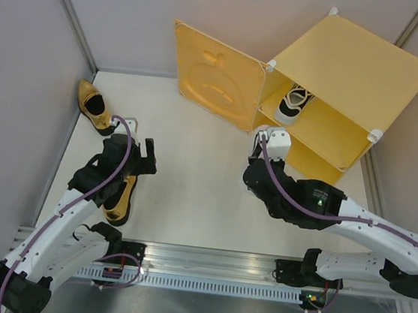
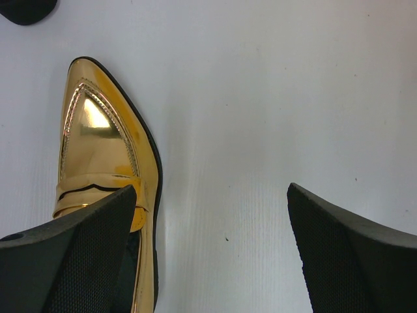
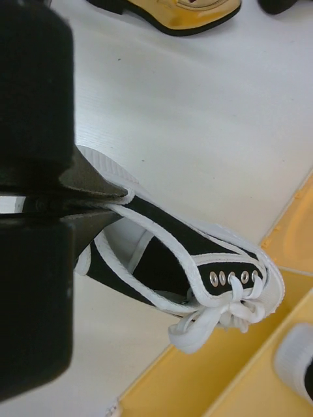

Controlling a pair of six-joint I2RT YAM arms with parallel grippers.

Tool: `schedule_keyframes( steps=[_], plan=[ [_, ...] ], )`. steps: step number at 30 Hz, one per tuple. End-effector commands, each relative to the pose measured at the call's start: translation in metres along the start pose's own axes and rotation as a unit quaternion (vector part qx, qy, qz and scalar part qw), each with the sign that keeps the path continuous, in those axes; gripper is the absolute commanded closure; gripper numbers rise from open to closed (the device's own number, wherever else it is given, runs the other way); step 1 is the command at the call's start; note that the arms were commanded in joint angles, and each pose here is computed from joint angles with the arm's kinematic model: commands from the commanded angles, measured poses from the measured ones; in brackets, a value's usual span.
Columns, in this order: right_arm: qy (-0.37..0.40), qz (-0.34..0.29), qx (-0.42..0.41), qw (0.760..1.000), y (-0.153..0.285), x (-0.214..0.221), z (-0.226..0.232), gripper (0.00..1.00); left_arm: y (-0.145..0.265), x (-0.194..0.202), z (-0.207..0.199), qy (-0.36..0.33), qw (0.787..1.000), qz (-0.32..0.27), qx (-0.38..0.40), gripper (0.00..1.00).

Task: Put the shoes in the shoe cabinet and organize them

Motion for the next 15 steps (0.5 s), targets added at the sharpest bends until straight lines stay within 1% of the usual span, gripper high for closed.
schedule_keyframes(
  steps=[1, 5, 6, 7, 8, 9, 10, 11, 12, 13, 14, 15],
  plan=[
    [0.022, -0.041, 0.076, 0.996, 0.018, -0.039, -0.034, 0.99, 0.001, -0.008, -0.001, -0.009, 1.0, -0.02, 0.007, 0.0],
    [0.037, -0.043, 0.104, 0.993, 0.02, -0.05, -0.053, 0.99, 0.001, -0.008, -0.001, -0.009, 1.0, -0.02, 0.007, 0.0],
    [0.039, -0.033, 0.113, 0.992, 0.013, -0.049, -0.061, 0.99, 0.001, -0.009, 0.0, -0.009, 1.0, -0.021, 0.007, 0.0],
    [0.047, -0.04, 0.11, 0.992, 0.012, -0.054, -0.066, 0.99, 0.001, -0.009, 0.0, -0.008, 1.0, -0.022, 0.006, 0.0],
    [0.049, -0.037, 0.109, 0.992, 0.008, -0.054, -0.07, 0.99, 0.001, -0.009, 0.0, -0.008, 1.0, -0.022, 0.007, 0.0],
    [0.048, -0.027, 0.13, 0.99, -0.003, -0.051, -0.086, 0.99, 0.001, -0.008, 0.0, -0.008, 1.0, -0.021, 0.006, 0.0],
    [0.057, -0.032, 0.12, 0.991, -0.009, -0.055, -0.088, 0.99, 0.001, -0.008, 0.0, -0.008, 1.0, -0.023, 0.007, 0.0],
    [0.063, -0.028, 0.13, 0.989, -0.015, -0.055, -0.095, 0.99, 0.001, -0.008, 0.0, -0.007, 1.0, -0.023, 0.007, 0.0],
    [0.069, -0.021, 0.155, 0.985, -0.022, -0.053, -0.109, 0.99, 0.002, -0.008, 0.0, -0.008, 1.0, -0.024, 0.006, 0.0],
    [0.074, -0.023, 0.17, 0.982, -0.029, -0.056, -0.114, 0.99, 0.002, -0.008, 0.001, -0.006, 1.0, -0.024, 0.005, 0.0],
    [0.1, -0.019, 0.177, 0.979, -0.032, -0.057, -0.118, 0.99, 0.002, -0.008, 0.0, -0.007, 1.0, -0.025, 0.006, 0.0],
    [0.108, -0.014, 0.19, 0.976, -0.038, -0.057, -0.126, 0.99, 0.003, -0.009, 0.0, -0.007, 1.0, -0.025, 0.006, 0.0]
  ],
)
Point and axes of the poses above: each gripper's point midway between its finger pads, its own y axis back along the fingers, its own z axis along the line the jaws close on, x = y × z, the point moved 3 cm from there along y, back along the fingers, and after that the axes turned 7 degrees about y, right-handed, at the moved point
